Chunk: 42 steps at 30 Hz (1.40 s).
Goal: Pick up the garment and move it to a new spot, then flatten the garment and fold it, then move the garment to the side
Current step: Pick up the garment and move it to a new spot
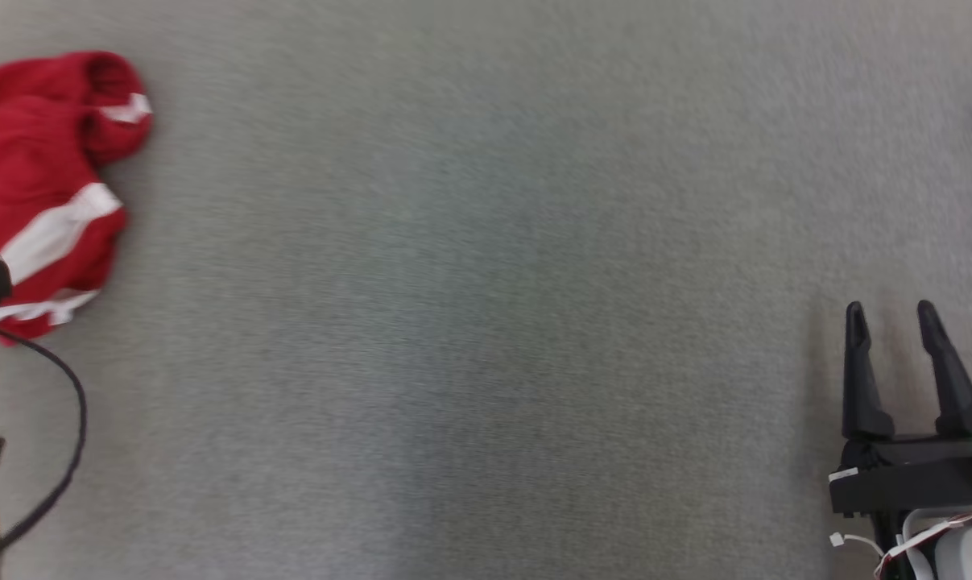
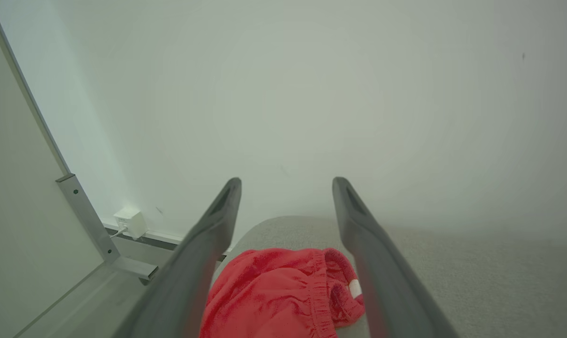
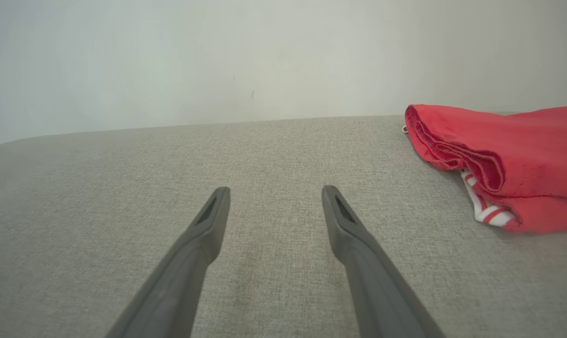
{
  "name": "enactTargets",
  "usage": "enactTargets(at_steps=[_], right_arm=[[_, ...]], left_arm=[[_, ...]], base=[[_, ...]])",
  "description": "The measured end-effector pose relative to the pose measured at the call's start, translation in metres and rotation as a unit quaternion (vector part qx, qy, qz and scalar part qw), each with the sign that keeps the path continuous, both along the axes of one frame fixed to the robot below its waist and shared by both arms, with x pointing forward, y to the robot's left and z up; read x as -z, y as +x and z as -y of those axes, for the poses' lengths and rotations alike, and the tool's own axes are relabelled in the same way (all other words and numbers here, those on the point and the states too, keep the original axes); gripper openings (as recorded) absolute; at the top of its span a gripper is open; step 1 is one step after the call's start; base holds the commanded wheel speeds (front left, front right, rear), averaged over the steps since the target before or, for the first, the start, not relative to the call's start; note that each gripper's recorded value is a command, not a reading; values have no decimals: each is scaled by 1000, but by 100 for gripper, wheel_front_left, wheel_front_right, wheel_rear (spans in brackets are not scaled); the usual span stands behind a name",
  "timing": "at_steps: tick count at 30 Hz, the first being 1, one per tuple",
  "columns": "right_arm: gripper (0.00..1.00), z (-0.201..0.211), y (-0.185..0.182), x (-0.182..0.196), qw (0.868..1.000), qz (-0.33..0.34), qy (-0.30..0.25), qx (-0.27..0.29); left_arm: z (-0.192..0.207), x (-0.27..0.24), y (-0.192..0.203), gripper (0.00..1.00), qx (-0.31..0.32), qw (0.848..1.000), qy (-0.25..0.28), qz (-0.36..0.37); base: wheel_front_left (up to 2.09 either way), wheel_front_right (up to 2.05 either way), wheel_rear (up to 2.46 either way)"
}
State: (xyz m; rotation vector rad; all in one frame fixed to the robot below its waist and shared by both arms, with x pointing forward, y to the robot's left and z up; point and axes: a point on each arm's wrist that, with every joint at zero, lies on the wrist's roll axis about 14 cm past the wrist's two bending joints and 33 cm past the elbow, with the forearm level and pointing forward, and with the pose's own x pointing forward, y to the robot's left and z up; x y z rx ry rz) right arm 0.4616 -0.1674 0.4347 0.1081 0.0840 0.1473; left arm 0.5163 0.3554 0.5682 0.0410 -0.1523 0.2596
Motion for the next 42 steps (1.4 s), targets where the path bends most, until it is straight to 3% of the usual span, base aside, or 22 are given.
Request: enactTargets(at_steps=[11, 19, 24, 25, 26, 27, 28, 31, 34, 42], right_arm=[[100, 51, -10, 27, 997, -39, -33, 63], [100, 66, -14, 31, 995, -49, -48, 79], [100, 64, -13, 27, 995, -46, -52, 76], [100, 64, -13, 26, 995, -46, -52, 76], [100, 63, -12, 25, 995, -45, -52, 75], [100, 63, -12, 24, 995, -44, -52, 75], [100, 63, -12, 24, 995, -43, -51, 74], [100, 62, -11, 22, 995, -40, -51, 73], [100, 59, -11, 19, 996, -36, -48, 71], [100, 52, -17, 10, 997, -25, -27, 70]], left_arm=[[15, 101, 67, 100, 23, 989, -26, -147], [14, 157, 71, 100, 17, 967, -53, -250], [12, 189, 55, 100, 6, 940, -78, -332], [12, 190, 55, 91, 6, 938, -79, -338], [12, 191, 55, 34, 5, 937, -80, -341], [12, 191, 55, 34, 4, 937, -80, -341], [12, 191, 54, 0, 4, 937, -81, -341], [10, 188, 54, 0, 1, 939, -77, -336], [7, 172, 58, 0, -2, 952, -59, -301], [23, 71, 90, 0, 33, 990, -12, -134]], base=[[0, 0, 0], [0, 0, 0], [0, 0, 0], [0, 0, 0], [0, 0, 0], [0, 0, 0], [0, 0, 0], [0, 0, 0], [0, 0, 0], [0, 0, 0]])
